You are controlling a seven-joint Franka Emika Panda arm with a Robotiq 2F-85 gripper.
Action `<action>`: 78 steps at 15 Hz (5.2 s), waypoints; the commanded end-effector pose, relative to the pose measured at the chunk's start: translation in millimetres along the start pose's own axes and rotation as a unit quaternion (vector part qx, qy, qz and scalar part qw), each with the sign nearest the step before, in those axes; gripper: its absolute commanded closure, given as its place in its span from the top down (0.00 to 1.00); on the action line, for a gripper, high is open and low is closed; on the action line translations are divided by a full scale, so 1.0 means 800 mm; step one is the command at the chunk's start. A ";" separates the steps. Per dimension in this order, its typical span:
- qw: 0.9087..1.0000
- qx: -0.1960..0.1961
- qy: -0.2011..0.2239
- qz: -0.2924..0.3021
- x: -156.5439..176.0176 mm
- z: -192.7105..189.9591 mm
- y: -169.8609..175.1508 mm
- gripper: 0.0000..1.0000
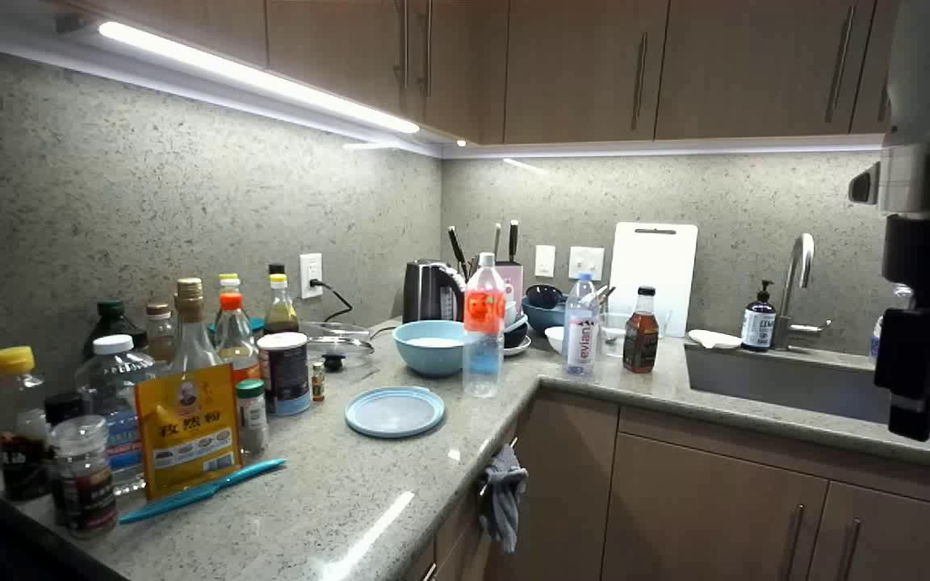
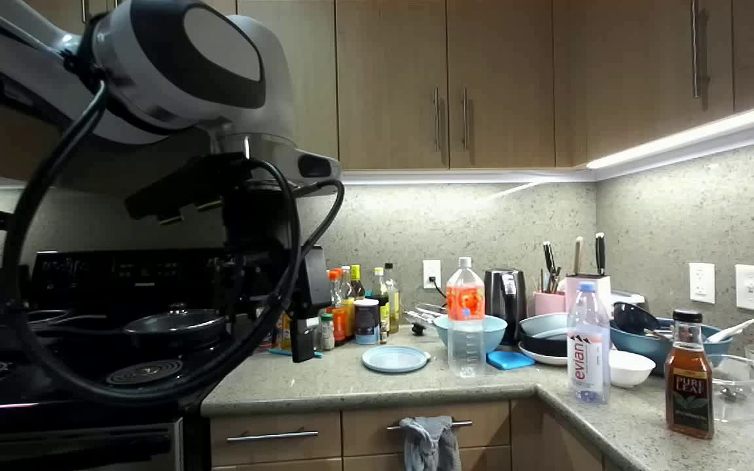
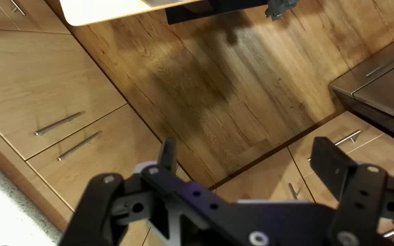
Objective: Put the towel on the counter
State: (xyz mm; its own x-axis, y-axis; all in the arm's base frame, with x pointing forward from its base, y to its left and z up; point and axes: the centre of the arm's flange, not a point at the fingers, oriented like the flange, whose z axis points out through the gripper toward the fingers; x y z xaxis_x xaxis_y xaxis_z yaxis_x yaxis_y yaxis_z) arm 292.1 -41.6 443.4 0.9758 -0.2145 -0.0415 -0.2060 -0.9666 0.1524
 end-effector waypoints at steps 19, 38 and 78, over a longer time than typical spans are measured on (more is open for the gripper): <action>0.975 0.093 -0.102 -0.175 0.078 0.125 0.038 1.00; 0.971 0.077 -0.017 -0.226 0.147 0.183 0.004 1.00; 0.899 0.205 0.114 -0.370 0.328 0.356 -0.043 1.00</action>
State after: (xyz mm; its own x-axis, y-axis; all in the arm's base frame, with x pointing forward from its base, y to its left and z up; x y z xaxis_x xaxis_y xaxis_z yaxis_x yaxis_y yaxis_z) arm 533.7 -105.5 147.9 0.8346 0.5018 0.2273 0.5469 -0.8045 -0.2316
